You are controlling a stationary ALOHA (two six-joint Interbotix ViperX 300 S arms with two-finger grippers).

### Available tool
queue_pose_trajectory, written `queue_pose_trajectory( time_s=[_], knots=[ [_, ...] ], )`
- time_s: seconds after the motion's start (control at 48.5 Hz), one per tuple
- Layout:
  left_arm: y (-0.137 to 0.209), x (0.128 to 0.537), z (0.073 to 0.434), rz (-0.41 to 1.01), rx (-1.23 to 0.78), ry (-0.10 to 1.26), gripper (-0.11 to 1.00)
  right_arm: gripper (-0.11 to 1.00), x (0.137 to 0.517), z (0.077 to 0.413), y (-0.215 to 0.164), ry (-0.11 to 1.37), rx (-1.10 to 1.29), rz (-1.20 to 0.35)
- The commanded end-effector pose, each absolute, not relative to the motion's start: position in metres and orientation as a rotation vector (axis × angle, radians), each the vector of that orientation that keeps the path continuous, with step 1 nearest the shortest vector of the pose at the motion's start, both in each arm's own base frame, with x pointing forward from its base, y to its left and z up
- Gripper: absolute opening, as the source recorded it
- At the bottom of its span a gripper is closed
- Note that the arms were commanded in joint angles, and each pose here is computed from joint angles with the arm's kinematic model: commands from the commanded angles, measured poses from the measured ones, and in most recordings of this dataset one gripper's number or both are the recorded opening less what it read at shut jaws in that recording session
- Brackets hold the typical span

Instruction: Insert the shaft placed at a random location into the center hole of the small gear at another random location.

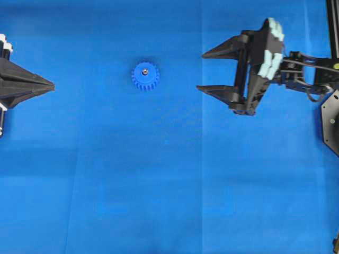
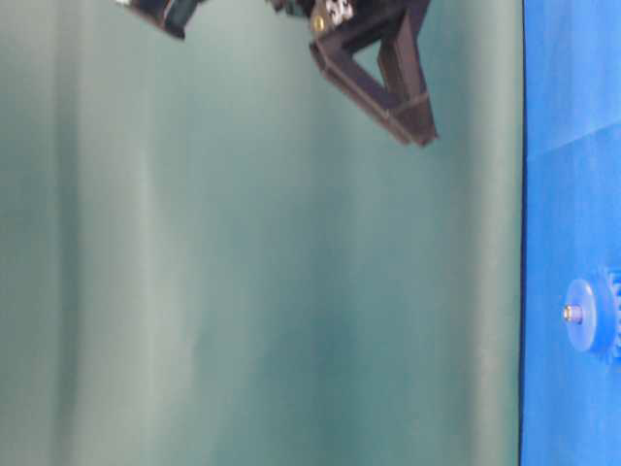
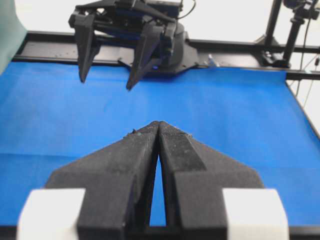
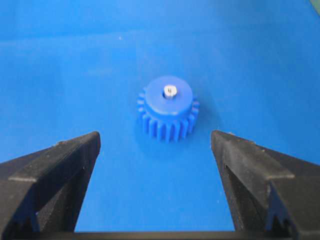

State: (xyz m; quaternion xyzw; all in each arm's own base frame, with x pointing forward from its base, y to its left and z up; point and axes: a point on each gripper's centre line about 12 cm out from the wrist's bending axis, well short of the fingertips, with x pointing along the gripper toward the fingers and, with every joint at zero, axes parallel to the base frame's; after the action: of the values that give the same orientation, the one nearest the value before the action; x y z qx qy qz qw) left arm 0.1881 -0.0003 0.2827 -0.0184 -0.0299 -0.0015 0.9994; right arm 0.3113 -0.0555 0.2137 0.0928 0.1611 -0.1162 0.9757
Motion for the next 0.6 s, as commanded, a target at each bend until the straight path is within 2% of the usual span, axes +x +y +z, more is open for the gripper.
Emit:
queue_pose_trajectory(
  time_s=[0.0, 0.578],
  knots=[
    [-0.0003, 0.1893, 0.2861, -0.003, -0.037, -0.069, 0.00, 0.78, 0.3068, 0.2265, -0.0543, 0.277, 0.194, -0.233],
    [-0.0003, 0.1892, 0.2855, -0.003, -0.035, -0.067, 0.00, 0.77, 0.3057, 0.2268, -0.0543, 0.275, 0.196, -0.234]
  ],
)
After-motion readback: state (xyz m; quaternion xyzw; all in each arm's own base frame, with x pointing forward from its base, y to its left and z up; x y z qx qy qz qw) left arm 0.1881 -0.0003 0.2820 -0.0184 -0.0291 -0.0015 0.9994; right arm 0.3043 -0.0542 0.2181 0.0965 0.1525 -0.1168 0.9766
